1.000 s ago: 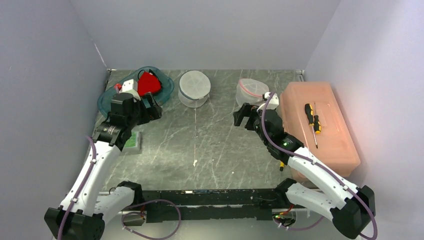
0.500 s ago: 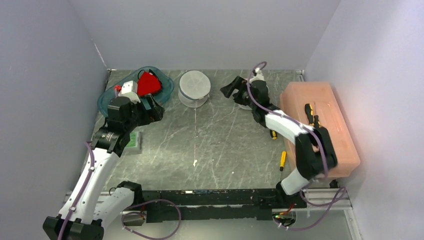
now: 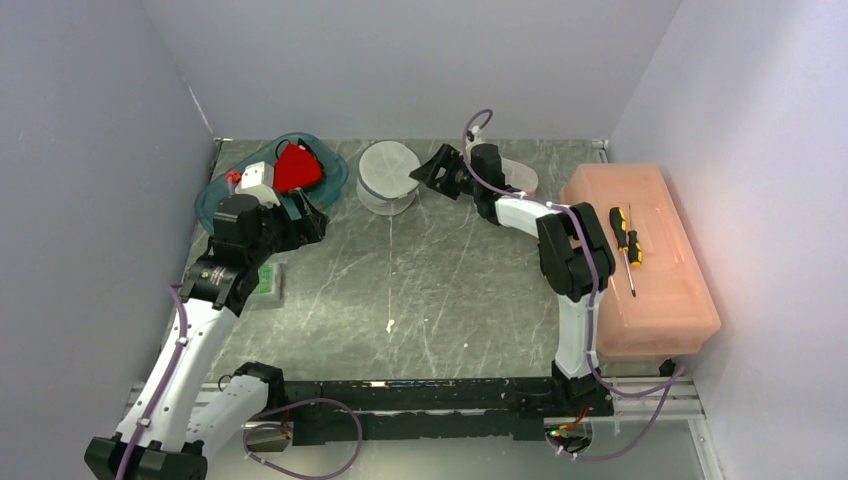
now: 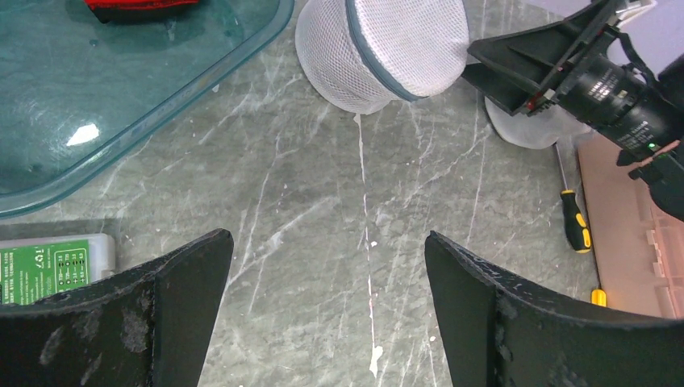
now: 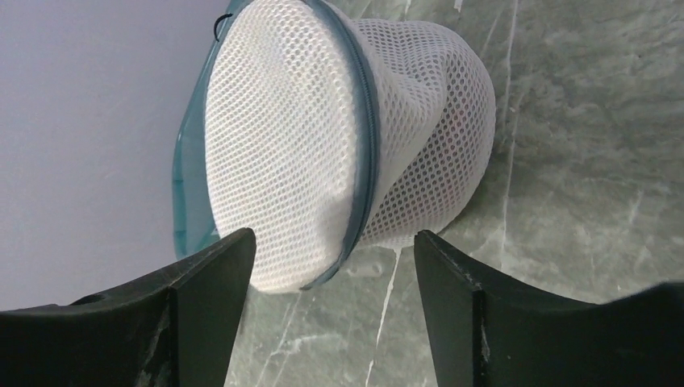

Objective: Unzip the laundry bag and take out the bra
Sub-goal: Move the laundry bag to the center of the board.

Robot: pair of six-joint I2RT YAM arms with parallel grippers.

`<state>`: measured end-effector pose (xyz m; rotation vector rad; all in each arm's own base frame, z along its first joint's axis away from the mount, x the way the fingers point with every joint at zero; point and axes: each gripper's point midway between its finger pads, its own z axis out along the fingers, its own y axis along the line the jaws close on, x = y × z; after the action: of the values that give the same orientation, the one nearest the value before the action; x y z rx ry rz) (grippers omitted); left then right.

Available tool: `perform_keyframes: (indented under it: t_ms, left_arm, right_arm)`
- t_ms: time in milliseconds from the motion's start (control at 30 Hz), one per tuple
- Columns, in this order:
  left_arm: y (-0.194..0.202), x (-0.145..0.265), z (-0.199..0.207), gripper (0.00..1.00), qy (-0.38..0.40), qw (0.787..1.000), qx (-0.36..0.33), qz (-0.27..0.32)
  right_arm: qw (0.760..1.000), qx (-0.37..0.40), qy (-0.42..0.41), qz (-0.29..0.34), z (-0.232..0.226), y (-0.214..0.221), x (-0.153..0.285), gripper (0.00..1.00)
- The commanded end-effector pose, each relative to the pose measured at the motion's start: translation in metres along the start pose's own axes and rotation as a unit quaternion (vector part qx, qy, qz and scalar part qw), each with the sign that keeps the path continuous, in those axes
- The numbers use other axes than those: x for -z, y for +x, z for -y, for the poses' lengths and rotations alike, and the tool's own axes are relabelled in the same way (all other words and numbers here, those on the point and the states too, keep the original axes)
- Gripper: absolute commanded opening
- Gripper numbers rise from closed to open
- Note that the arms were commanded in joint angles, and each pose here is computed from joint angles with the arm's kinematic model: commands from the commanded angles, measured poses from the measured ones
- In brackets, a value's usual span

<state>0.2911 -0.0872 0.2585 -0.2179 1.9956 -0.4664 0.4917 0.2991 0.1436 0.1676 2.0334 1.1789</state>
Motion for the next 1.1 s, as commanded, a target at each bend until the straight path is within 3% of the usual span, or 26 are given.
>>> perform_keyframes:
  t_ms: [0,133,300,467,867,1067]
  left_arm:
    - [-0.006,0.000,0.006,0.95,0.014,1.000,-0.002,0.012]
    - [-0.004,-0.002,0.005,0.95,0.011,1.000,-0.003,0.006]
    - [-0.005,-0.003,0.002,0.95,0.003,1.000,-0.002,0.010]
    - [-0.005,-0.003,0.003,0.95,0.003,1.000,-0.001,0.009]
    - [-0.007,-0.002,0.003,0.95,0.004,1.000,0.011,0.021]
    - [0.017,-0.005,0.035,0.95,0.087,0.992,0.091,-0.025]
  right_arm:
    - [0.998,0.004,-0.057,0.011,-0.028,-0.019,-0.014,0.73]
    - [0.999,0.006,-0.053,0.009,-0.026,-0.019,-0.025,0.63]
    - [0.999,0.003,-0.053,0.007,-0.027,-0.017,-0.029,0.38]
    - [0.998,0.003,-0.056,0.022,-0.035,-0.021,-0.016,0.00]
    - [0.994,0.017,-0.060,0.089,-0.094,-0.027,0.076,0.00]
    - [0.991,-0.012,-0.042,0.127,-0.100,0.002,0.139,0.00]
